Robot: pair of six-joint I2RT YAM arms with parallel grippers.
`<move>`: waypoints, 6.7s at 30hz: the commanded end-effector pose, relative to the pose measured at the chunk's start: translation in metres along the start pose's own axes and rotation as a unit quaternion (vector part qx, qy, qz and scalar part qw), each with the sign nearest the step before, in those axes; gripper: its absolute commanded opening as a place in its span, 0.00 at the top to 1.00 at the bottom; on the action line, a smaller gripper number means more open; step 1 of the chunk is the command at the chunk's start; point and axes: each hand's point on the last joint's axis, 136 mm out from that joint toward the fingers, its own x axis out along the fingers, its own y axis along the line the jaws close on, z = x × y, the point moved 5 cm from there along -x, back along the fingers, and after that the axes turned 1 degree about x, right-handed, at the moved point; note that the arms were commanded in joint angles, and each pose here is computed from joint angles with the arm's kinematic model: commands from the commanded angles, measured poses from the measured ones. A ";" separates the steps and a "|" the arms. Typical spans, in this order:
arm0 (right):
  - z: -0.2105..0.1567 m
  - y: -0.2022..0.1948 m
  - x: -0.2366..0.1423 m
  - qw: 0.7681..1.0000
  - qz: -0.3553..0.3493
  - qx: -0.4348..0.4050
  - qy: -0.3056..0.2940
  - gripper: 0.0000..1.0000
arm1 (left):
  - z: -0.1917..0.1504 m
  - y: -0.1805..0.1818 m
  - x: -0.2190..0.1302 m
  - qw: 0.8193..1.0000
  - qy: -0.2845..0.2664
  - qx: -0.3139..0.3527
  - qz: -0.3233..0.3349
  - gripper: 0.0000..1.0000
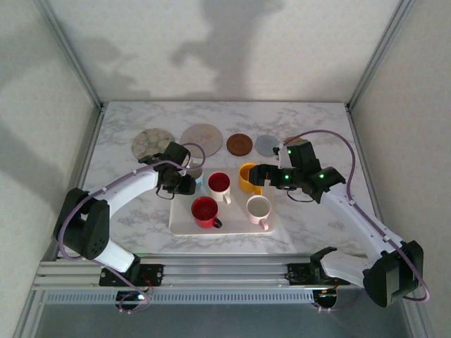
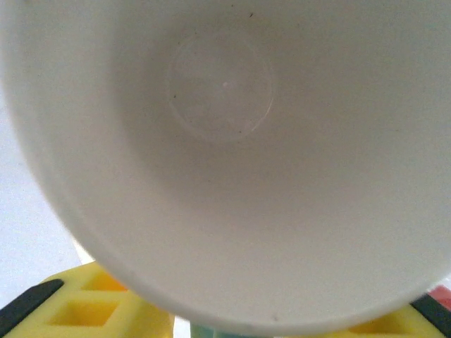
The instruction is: Place the cup by the coaster
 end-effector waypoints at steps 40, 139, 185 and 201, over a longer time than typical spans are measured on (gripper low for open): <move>0.026 0.041 -0.010 0.997 0.060 -0.044 -0.013 0.01 | 0.048 -0.017 -0.075 0.992 -0.124 -0.004 0.017 1.00; 0.048 0.131 0.091 0.989 0.037 -0.120 0.077 0.01 | 0.142 0.172 0.003 0.975 -0.094 -0.078 0.185 0.68; -0.037 0.116 -0.016 0.963 0.004 -0.251 0.098 0.08 | 0.019 0.010 -0.205 0.944 -0.273 0.173 -0.066 0.00; -0.106 0.098 0.014 0.938 -0.049 -0.300 0.165 0.19 | -0.055 -0.001 -0.196 0.900 -0.322 0.267 -0.124 0.00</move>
